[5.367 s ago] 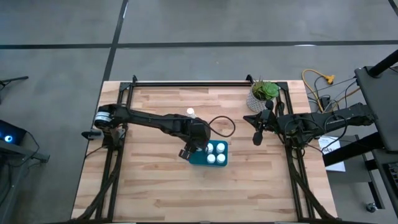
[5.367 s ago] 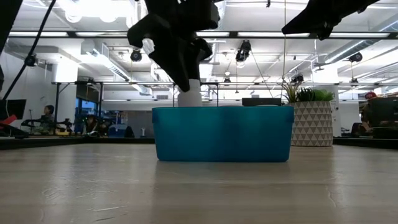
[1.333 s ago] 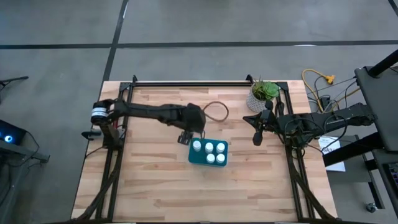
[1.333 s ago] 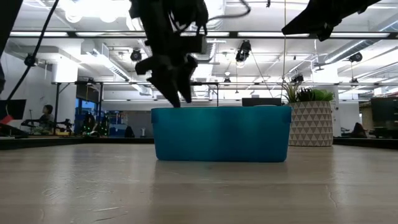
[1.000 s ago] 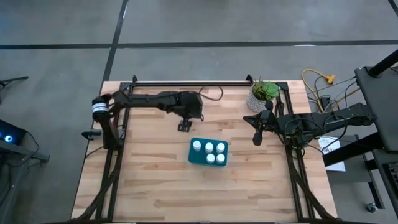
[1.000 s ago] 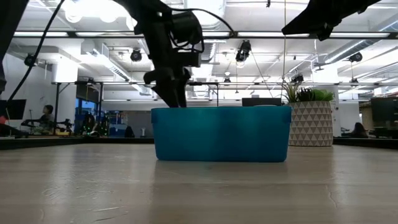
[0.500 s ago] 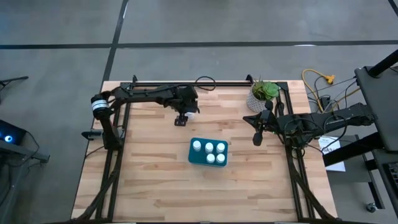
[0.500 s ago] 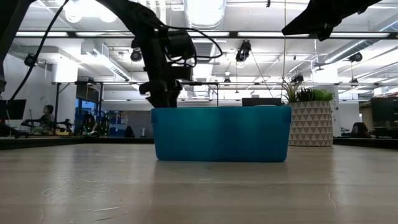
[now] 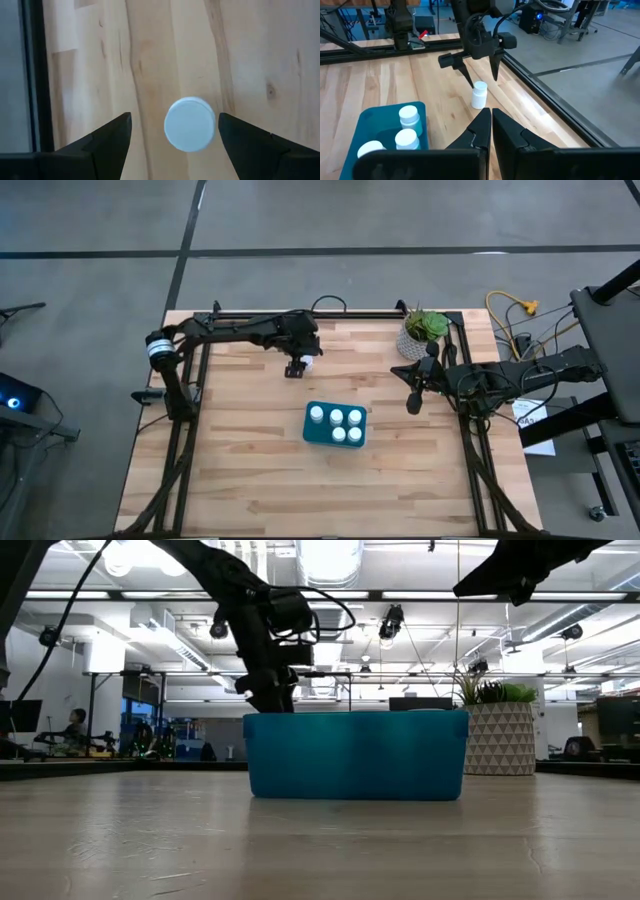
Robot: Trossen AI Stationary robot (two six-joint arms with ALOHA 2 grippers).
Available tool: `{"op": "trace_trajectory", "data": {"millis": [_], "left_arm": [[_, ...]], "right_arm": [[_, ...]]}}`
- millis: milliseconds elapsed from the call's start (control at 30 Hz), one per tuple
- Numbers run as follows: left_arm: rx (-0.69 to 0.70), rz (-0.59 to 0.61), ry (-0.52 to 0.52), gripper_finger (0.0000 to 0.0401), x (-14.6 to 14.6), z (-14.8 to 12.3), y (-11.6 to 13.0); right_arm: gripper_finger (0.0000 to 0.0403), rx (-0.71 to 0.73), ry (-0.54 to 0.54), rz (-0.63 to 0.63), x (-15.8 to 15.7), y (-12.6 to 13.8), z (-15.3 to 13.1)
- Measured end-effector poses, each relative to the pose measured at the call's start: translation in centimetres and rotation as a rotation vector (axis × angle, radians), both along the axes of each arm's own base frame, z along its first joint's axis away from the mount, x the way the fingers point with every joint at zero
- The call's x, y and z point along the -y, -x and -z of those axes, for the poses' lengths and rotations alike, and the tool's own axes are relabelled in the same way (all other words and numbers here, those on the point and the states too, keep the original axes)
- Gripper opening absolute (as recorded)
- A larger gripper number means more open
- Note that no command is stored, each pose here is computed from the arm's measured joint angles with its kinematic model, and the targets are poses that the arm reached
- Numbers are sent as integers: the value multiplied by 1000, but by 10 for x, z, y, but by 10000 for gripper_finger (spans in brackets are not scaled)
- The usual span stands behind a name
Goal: Pick and place pill bottles into a basket
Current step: Put the white pill bottle into the blue bin
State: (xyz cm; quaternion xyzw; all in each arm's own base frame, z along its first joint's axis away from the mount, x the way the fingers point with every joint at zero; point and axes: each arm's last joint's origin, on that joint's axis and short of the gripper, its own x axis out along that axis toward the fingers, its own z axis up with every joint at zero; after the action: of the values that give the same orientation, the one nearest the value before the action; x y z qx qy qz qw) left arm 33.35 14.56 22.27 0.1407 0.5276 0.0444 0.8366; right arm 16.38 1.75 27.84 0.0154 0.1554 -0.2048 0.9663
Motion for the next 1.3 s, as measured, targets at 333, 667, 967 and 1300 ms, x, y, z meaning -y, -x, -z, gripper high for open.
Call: {"op": "trace_trajectory", "data": {"millis": [333, 667, 967, 1300], "left_arm": [[9, 2, 68, 281, -3, 4, 1], [19, -13, 97, 281, -7, 5, 2], [-33, -35, 142, 281, -12, 27, -2], [-37, -35, 144, 243, -12, 29, -3]], "right_arm": [[9, 5, -10, 3, 0, 0, 0], [9, 9, -20, 7, 0, 0, 0], [9, 8, -20, 7, 0, 0, 0], [9, 8, -20, 7, 0, 0, 0]]}}
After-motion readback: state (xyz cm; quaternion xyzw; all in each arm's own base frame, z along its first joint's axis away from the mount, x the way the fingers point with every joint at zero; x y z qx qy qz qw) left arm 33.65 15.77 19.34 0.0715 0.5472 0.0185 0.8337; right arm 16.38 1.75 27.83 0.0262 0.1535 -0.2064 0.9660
